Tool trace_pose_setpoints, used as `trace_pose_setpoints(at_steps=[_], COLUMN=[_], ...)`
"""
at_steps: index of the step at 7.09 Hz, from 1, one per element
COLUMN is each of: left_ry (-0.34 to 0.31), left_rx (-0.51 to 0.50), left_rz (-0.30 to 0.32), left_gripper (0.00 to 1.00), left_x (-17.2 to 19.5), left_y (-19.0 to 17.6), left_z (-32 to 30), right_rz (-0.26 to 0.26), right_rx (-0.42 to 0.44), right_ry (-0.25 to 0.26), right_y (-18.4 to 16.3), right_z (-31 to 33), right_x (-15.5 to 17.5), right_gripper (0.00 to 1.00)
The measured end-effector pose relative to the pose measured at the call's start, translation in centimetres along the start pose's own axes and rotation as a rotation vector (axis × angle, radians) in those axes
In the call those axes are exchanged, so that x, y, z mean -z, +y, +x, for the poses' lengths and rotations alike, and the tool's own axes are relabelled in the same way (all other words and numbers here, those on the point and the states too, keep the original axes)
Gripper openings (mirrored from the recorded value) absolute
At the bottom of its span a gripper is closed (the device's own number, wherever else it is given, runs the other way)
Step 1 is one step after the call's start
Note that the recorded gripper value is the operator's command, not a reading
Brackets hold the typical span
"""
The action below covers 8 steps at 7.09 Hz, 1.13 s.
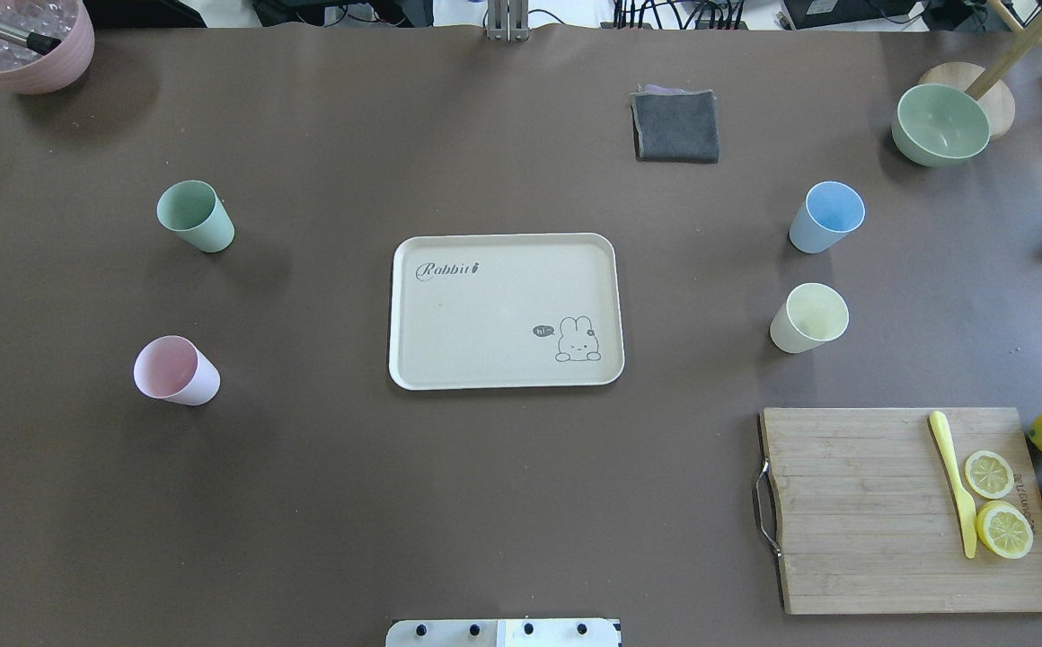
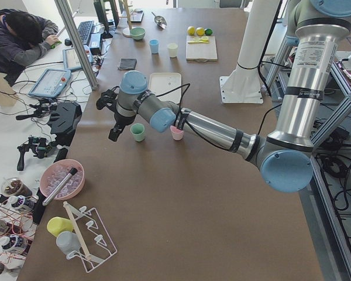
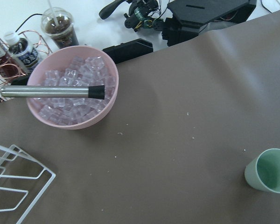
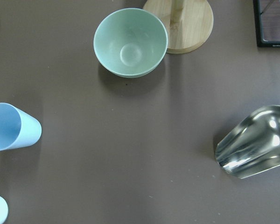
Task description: Place all cups on tray
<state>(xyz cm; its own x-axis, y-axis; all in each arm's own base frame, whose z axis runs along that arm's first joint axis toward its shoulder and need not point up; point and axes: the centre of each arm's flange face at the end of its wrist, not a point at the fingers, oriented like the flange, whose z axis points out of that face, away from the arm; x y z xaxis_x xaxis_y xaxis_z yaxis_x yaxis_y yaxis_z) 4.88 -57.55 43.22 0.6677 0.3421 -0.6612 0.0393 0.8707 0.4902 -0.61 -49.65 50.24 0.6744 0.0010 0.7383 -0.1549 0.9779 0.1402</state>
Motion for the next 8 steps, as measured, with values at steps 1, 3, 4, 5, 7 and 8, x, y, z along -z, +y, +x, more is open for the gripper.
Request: trace_pose_setpoints(at_steps=[1,3,4,5,7,8], left_ry=[0.019,0.031,0.025,0.022,-0.003,-0.008], left_rx=[0.062,0.148,0.171,0.191,0.187,0.177], left_rz=[-0.030,-0.085,-0.106,-0.123,-0.135,-0.143], left_gripper=[0.98,0.98,0.97,0.97,0.78,0.65], left_x=[-2.3,-7.2,-9.8,-12.3,-17.5,-19.3], left_y=[-0.6,-2.0,-2.9,-3.4,-2.1,-1.2], left_z=[1.7,5.3,7.3,8.9,11.4,12.0], right_rz=[-0.011,-0.024,-0.026,-0.029,-0.033,-0.034], right_rx=[-0.033,-0.083,-0.100,-0.105,-0.100,-0.099], right_ry=[-0.010,0.000,0.019,0.031,0.035,0.036], right_y=[-1.2,-2.7,-3.1,-3.3,-3.4,-3.3], right_z=[-3.9,-11.0,-13.4,-14.7,-15.5,-15.6], right_x=[-1.3,-4.4,-6.0,-7.2,-7.9,-8.0], right_gripper=[1.00,1.00,1.00,1.00,1.00,1.00])
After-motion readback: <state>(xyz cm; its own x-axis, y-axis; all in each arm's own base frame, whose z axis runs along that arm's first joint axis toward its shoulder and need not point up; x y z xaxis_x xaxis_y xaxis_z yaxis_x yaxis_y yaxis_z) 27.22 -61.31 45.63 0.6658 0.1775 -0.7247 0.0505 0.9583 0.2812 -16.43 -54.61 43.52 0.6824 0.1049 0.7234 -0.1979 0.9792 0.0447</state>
